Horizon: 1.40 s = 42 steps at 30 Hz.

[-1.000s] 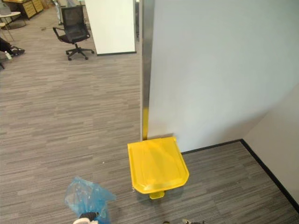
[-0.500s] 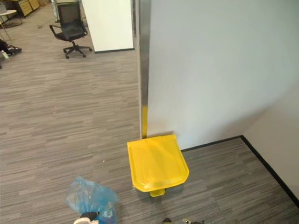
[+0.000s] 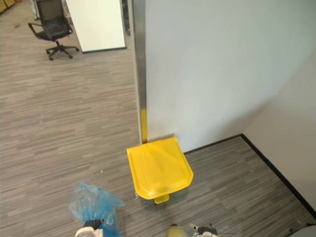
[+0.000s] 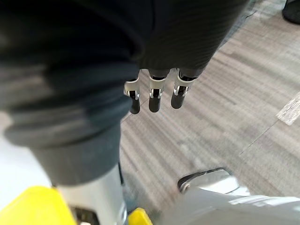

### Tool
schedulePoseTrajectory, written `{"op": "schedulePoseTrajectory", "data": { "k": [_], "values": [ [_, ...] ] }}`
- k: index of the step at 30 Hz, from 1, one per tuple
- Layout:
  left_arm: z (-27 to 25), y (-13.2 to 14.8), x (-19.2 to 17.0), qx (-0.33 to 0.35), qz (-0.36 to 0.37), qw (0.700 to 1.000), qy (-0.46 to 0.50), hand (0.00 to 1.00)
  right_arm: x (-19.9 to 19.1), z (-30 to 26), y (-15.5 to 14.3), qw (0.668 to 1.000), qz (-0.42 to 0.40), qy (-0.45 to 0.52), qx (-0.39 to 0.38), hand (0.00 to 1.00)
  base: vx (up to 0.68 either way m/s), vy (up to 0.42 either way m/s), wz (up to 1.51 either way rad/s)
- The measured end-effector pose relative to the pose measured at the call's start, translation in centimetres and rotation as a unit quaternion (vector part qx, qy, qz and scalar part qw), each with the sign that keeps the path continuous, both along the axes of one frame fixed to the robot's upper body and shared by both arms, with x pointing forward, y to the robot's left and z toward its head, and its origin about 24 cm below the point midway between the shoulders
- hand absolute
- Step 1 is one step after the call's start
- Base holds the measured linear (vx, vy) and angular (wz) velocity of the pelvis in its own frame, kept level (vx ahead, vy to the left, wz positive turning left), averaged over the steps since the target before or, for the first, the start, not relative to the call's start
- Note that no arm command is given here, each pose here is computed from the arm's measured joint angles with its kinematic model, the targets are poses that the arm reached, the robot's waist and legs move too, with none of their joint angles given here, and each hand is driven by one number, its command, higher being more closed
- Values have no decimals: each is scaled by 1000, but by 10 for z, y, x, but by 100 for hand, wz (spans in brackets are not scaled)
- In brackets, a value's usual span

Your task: Gather rubbish on tea table into small bin, then transfer packed bag to large trash can.

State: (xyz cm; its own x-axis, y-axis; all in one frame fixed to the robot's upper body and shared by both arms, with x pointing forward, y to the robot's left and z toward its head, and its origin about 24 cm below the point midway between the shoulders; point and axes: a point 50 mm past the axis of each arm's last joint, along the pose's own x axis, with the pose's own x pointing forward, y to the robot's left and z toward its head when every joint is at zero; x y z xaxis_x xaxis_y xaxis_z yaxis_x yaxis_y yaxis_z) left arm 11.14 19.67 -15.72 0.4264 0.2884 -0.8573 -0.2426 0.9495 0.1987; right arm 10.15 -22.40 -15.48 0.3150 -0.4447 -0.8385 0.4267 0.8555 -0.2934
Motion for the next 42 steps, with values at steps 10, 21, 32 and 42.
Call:
{"op": "schedulePoseTrajectory", "data": {
  "k": [10,21,32,42],
  "values": [
    [15,-32,55,-29,-24,997,-66,100,5,3,0,997,-68,-23,-1,0,177,-110,40],
    [14,-30,51,-28,-18,998,-60,100,2,2,3,997,-69,-19,4,0,93,-25,14],
    [18,-33,52,-15,-52,995,-81,100,63,27,50,989,69,-130,13,0,-81,-25,19],
    [69,-51,98,-21,-74,966,-247,100,183,135,55,917,113,-378,-56,0,-50,-64,16]
  ]
}}
